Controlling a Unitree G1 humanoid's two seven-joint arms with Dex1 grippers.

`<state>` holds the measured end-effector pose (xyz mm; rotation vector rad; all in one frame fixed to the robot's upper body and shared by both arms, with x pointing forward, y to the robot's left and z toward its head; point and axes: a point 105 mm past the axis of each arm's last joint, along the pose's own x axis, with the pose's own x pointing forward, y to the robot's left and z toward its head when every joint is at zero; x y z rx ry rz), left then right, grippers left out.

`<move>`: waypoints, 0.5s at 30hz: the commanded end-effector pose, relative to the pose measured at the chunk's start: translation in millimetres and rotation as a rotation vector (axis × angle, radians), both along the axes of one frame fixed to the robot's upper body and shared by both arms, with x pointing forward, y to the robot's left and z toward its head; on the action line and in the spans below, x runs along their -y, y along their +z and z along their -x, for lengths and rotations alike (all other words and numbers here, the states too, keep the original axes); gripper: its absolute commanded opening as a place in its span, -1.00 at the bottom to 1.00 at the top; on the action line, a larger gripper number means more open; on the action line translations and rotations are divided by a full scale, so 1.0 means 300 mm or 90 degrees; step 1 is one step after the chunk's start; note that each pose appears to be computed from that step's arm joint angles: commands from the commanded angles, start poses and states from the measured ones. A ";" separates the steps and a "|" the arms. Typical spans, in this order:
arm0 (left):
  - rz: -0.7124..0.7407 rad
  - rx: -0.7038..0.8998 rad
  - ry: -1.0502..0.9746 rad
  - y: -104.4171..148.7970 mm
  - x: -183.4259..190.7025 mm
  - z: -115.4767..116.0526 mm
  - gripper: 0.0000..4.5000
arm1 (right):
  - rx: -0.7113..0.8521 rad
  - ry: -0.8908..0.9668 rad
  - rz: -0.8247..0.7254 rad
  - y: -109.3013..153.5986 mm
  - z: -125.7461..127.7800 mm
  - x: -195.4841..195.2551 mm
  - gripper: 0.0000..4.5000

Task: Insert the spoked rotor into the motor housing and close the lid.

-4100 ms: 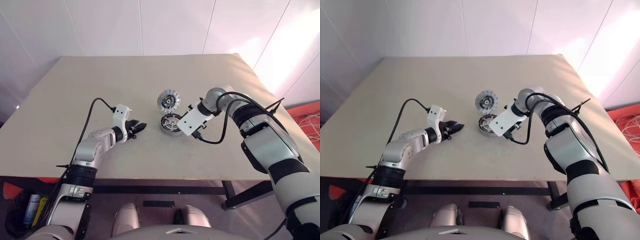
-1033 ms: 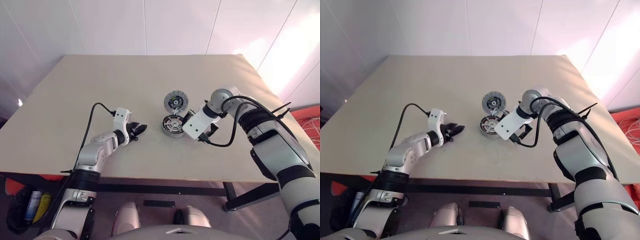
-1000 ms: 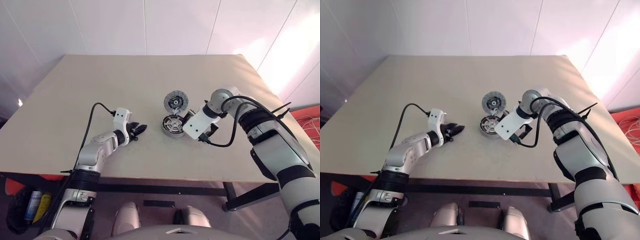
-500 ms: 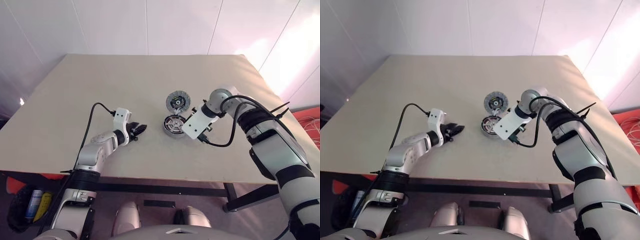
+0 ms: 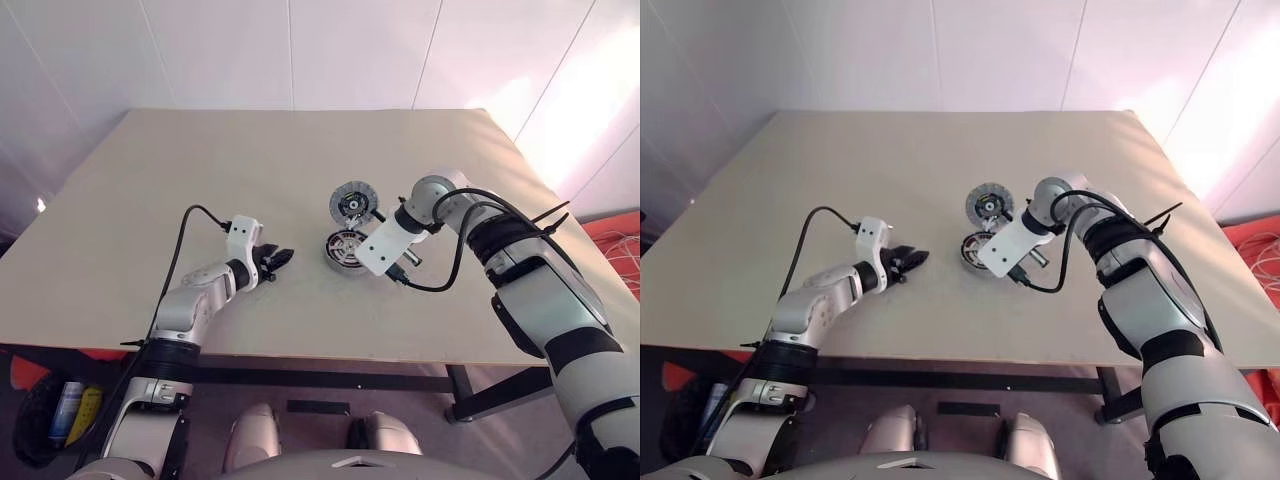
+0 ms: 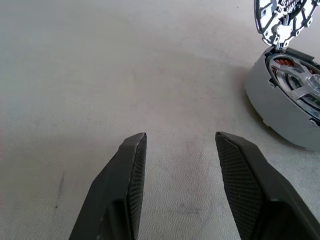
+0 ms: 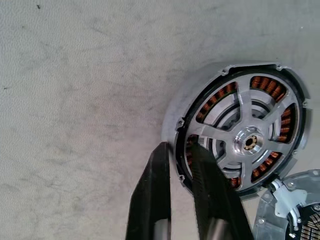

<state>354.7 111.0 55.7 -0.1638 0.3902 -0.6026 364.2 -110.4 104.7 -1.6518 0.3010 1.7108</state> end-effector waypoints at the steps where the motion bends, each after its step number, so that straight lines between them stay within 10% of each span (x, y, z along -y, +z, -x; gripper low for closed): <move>1: 0.004 0.040 -0.001 0.055 -0.004 -0.022 0.03 | 0.027 0.001 -0.017 0.036 -0.018 -0.016 -0.99; 15: 0.011 0.038 0.002 0.046 0.009 -0.024 0.03 | 0.041 0.002 -0.030 0.065 -0.023 -0.020 -0.99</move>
